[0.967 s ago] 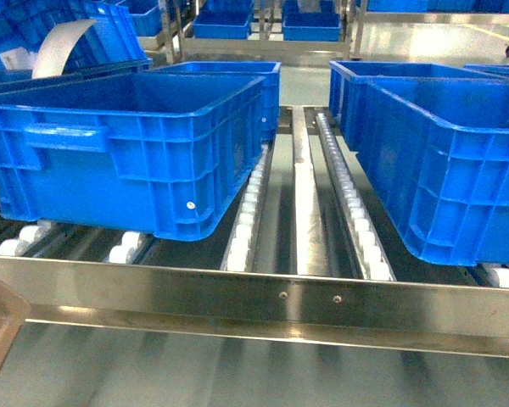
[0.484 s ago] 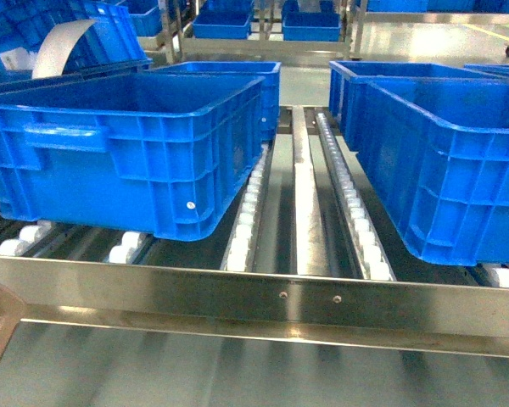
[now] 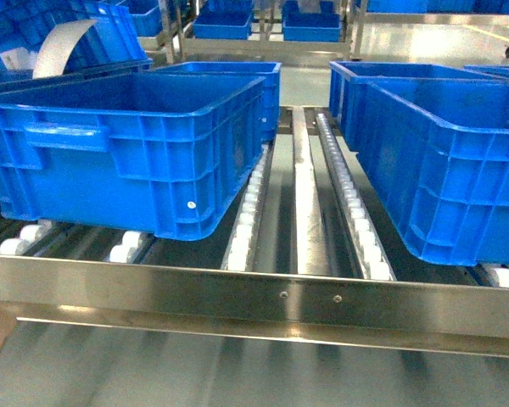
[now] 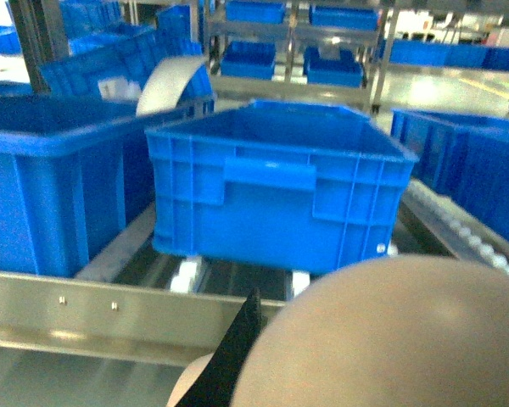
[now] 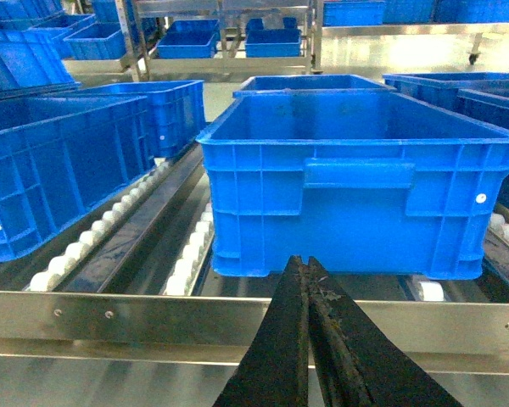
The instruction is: Place part in tray to right shelf
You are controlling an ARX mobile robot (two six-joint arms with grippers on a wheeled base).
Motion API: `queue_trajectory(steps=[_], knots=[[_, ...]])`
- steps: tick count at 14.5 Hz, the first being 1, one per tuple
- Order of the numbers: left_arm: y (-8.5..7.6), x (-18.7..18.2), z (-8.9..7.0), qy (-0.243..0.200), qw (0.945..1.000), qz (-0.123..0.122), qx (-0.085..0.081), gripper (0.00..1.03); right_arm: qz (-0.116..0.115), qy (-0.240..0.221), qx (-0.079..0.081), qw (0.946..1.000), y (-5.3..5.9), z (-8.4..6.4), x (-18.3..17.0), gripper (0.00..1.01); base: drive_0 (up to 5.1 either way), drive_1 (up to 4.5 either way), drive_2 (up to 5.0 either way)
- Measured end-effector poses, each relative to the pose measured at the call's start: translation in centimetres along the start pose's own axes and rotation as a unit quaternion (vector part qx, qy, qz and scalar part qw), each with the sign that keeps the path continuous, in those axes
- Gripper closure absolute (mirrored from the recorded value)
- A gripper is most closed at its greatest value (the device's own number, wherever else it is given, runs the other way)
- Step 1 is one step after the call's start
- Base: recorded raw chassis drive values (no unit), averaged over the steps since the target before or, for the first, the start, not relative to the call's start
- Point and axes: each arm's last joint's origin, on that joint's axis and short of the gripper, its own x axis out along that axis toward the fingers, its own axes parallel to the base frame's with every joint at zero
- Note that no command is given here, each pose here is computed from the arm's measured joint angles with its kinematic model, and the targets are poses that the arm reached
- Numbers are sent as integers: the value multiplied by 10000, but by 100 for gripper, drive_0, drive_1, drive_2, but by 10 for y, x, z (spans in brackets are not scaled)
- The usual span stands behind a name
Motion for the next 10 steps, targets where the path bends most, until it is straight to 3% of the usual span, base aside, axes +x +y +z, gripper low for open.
queue_trajectory(steps=[4,5,8,9,10], knots=[[0,0,-2,94,10000,-4,10,91,-2,4,0,10000,0,0,0,99,0,0,0],[0,0,-2,113,9999,0,10,90,0,2,0,10000,0,0,0,91,0,0,0],[0,0,-2,97,10000,-2,10,90,0,4,0,10000,0,0,0,60,0,0,0],[0,0,-2,97,10000,-2,8,91,0,4,0,10000,0,0,0,25,0,0,0],[0,0,-2,97,10000,-2,8,91,0,4,0,10000,0,0,0,4,0,0,0]])
